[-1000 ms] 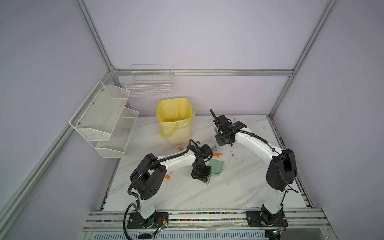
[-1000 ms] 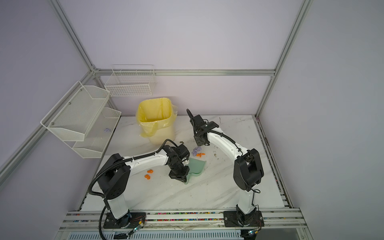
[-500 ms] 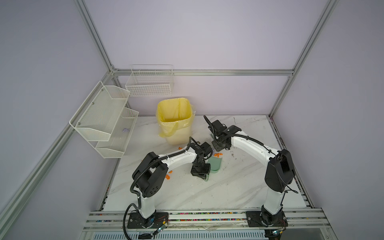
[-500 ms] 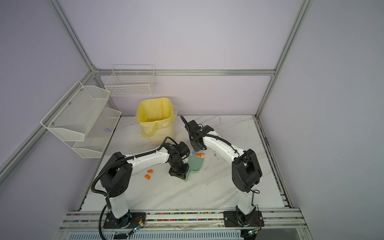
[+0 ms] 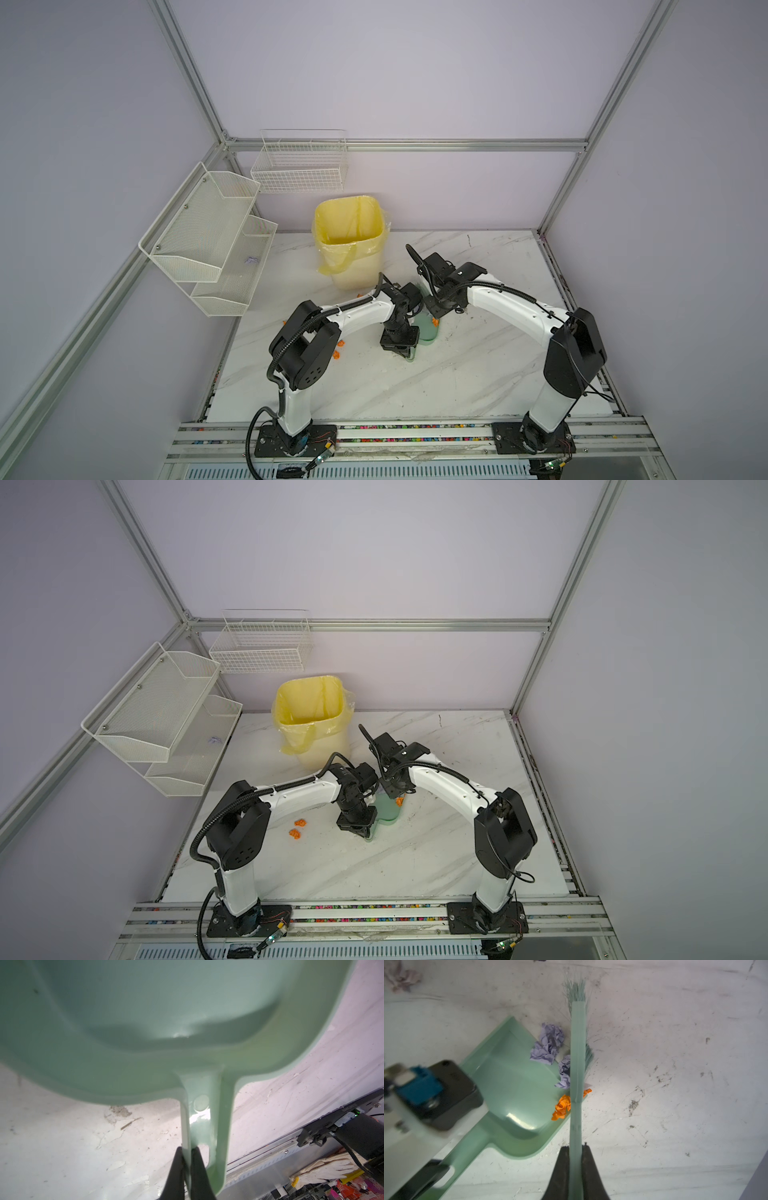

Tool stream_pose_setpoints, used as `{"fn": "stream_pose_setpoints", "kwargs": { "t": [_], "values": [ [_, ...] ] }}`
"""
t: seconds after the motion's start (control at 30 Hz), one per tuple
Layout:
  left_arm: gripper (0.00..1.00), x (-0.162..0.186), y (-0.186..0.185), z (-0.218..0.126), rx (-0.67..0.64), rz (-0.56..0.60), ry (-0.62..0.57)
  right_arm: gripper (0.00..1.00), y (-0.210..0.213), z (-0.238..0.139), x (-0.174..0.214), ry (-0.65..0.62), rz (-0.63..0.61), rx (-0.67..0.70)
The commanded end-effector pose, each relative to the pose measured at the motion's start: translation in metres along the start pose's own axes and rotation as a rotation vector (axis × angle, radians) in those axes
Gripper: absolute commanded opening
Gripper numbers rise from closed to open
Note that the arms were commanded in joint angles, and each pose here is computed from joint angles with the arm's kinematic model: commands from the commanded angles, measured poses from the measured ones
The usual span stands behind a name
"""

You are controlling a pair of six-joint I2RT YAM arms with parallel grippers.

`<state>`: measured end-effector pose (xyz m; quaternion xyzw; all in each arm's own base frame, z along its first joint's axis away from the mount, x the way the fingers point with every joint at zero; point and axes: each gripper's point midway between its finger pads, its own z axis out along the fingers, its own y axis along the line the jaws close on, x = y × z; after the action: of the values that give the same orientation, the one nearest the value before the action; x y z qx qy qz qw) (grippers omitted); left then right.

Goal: Sweep away the paper scraps from the table
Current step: 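Sweep the scraps with the right gripper's brush into the dustpan held by the left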

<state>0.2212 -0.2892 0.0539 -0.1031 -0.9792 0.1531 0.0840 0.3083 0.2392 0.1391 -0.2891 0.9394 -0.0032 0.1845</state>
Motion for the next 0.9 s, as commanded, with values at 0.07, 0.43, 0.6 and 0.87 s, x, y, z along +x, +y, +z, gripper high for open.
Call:
{"fn": "stream_pose_setpoints", "kwargs": {
  "t": [0.07,0.43,0.6,0.87],
  "values": [
    [0.00,-0.018,-0.008,-0.017,0.029,0.030,-0.048,0.00,0.048,-0.037,0.019,-0.004,-0.017,-0.257],
    [0.00,-0.013,-0.002,-0.019,0.021,0.019,-0.049,0.00,0.026,-0.067,-0.004,-0.118,0.101,-0.192],
    [0.00,-0.008,0.003,-0.020,0.013,0.006,-0.049,0.00,0.004,-0.069,-0.027,-0.168,0.121,-0.125],
    [0.00,0.001,0.015,-0.020,0.011,-0.017,-0.036,0.00,-0.038,-0.059,-0.089,-0.276,0.171,-0.104]
  ]
}}
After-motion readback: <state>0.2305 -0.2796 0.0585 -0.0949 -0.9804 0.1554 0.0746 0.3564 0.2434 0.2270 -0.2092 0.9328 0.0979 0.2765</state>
